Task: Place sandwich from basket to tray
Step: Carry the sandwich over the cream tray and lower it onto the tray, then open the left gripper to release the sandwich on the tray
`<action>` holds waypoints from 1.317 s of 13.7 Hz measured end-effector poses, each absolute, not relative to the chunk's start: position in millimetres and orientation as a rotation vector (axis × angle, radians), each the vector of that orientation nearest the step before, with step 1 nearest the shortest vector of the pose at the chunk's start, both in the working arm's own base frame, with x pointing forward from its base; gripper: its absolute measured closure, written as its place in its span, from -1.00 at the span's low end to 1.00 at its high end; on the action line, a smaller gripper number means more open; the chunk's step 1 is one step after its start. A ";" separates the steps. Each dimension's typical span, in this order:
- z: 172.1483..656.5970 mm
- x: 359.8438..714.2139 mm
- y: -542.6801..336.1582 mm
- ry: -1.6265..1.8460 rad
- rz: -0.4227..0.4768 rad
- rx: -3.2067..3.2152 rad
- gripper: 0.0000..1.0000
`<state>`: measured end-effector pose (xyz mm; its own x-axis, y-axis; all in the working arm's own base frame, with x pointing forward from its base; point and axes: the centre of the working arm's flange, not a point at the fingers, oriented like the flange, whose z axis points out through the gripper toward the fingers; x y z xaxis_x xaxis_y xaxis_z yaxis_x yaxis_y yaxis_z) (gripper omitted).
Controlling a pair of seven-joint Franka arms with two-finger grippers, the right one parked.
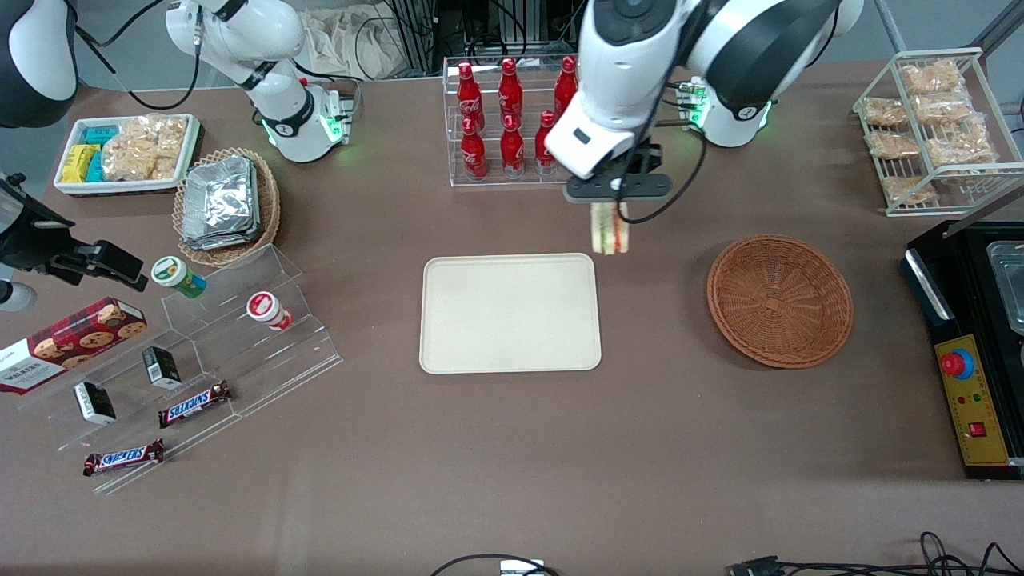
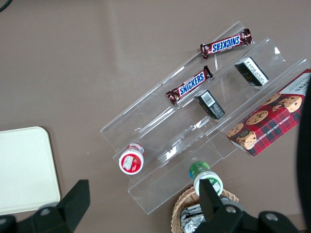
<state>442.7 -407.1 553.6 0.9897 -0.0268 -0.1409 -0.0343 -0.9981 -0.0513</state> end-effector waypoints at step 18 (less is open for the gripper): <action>250.2 462.9 -427.4 0.092 0.162 -3.076 0.67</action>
<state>462.9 -427.4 250.2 0.9927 -0.0563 -0.1068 -0.0627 -0.9964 -0.0571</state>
